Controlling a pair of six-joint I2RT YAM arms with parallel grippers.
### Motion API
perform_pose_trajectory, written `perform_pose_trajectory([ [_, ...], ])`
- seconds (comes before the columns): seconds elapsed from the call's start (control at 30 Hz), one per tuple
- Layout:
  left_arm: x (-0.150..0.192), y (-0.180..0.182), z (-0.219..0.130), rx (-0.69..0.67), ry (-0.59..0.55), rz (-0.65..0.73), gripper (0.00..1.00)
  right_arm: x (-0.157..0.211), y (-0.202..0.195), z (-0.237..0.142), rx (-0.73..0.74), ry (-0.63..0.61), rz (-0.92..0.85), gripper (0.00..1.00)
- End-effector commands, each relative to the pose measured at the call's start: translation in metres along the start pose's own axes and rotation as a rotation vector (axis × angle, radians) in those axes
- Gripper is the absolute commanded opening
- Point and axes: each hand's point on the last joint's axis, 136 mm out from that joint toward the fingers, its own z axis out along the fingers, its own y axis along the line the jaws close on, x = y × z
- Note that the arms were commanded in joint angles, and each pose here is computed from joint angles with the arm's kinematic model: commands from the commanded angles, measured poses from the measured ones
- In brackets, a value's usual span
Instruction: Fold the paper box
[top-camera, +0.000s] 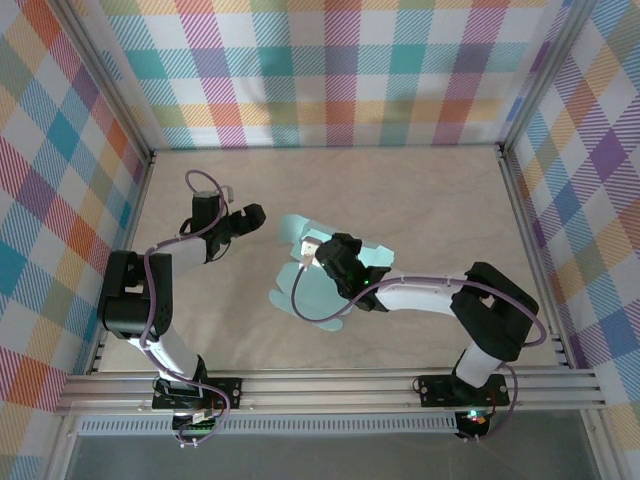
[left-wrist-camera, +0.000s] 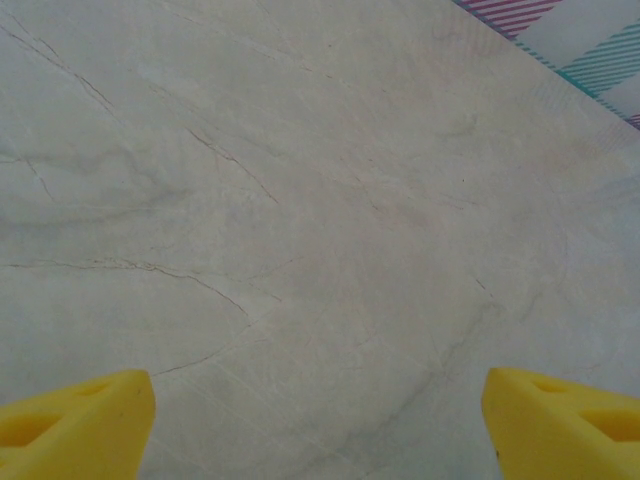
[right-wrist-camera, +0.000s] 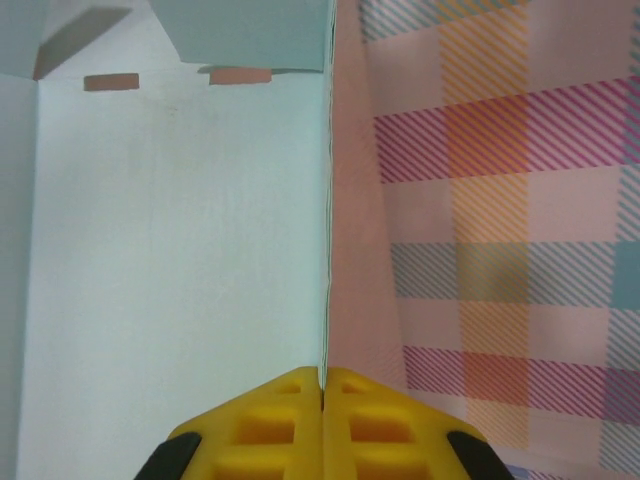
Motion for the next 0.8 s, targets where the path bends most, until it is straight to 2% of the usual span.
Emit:
perform_pose_trajectory([
  [0.0,-0.006,0.0,0.001,0.014,-0.001,-0.004,0.85,0.0,-0.019,-0.004,0.107,0.013,-0.008,0.0],
  [0.17,-0.004,0.003,0.005,0.003,0.019,0.008,0.86,-0.011,-0.02,-0.006,0.197,-0.015,-0.069,0.0],
  [0.4,-0.001,0.005,0.019,0.004,0.075,0.003,0.86,-0.02,-0.006,-0.023,0.22,-0.101,-0.127,0.0],
  [0.63,0.009,-0.01,0.037,0.095,0.173,0.019,0.85,-0.013,0.016,-0.045,0.055,-0.198,-0.1,0.0],
  [0.77,0.017,-0.018,0.038,0.112,0.205,0.047,0.85,-0.006,0.025,-0.05,0.032,-0.22,-0.14,0.0],
])
